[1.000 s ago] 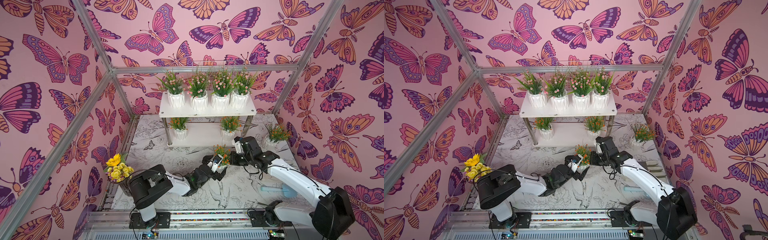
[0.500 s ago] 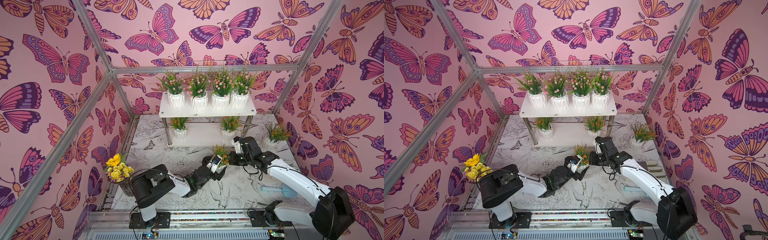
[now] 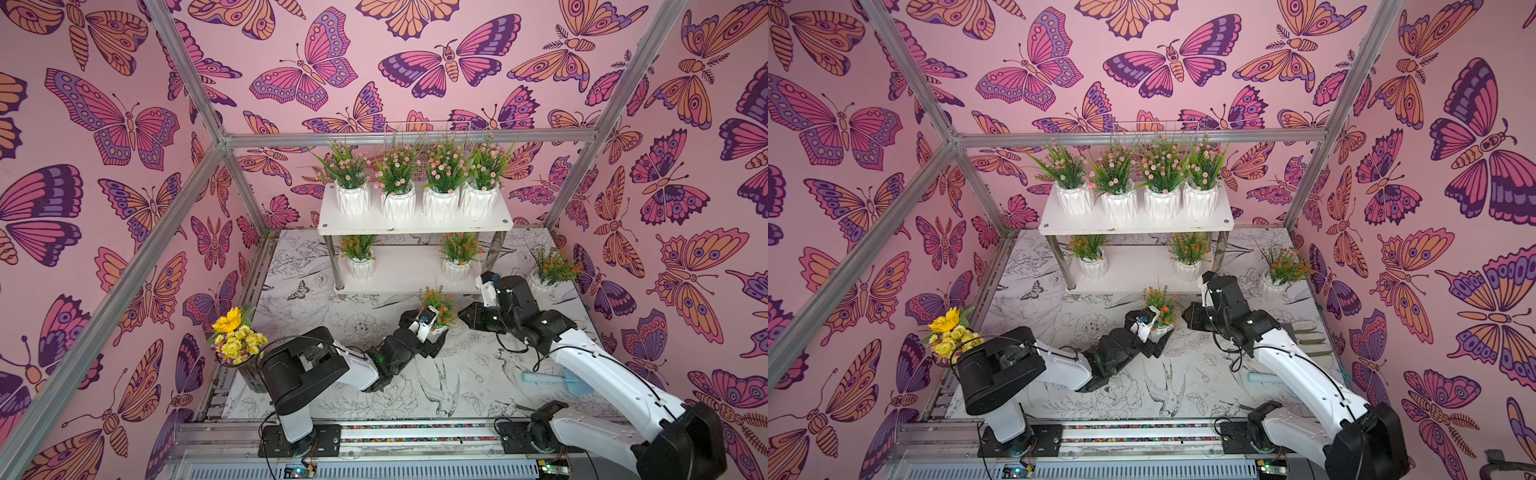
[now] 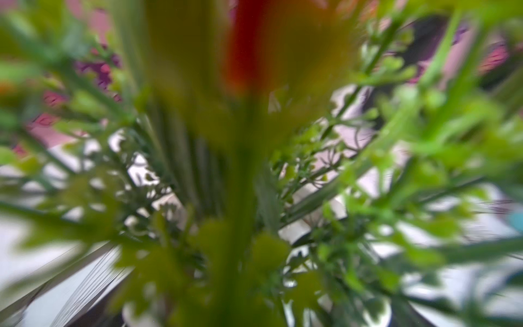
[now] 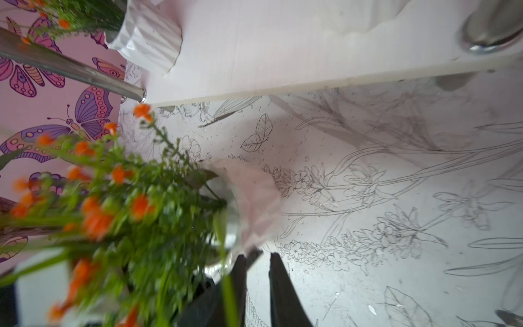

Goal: Place the baby's breath potted plants on the rack by color
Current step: Place the baby's breath potted plant on the rack.

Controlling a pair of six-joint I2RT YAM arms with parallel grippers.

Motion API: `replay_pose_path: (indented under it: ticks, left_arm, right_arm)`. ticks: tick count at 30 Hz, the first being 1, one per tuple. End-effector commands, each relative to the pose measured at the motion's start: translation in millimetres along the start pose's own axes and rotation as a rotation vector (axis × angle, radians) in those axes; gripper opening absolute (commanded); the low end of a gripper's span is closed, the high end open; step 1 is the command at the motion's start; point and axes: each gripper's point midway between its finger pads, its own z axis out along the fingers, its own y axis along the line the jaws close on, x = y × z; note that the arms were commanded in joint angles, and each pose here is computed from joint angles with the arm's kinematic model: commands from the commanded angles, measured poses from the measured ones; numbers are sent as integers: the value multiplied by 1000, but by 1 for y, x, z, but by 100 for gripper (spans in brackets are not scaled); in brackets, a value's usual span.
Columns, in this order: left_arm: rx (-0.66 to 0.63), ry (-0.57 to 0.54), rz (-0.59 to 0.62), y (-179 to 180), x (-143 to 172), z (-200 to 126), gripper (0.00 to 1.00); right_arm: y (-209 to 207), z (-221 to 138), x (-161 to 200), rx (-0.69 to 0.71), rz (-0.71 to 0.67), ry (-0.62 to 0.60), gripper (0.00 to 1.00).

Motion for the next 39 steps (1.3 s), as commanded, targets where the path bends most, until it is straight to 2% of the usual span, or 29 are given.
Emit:
replay_pose_path:
  ticks: [1, 8, 25, 39]
  left_arm:
    - [-43, -78, -55, 16, -26, -3, 71]
    - [-83, -77, -66, 36, -39, 2, 71]
    - [-241, -91, -154, 117, -78, 29, 71]
    - [-430, -127, -209, 185, -77, 56, 72]
  right_arm:
    - [-15, -10, 3, 61, 15, -20, 21]
    - [-28, -28, 5, 101, 23, -58, 23]
    - [-36, -23, 20, 95, 48, -33, 23]
    - [-40, -26, 31, 90, 59, -20, 23]
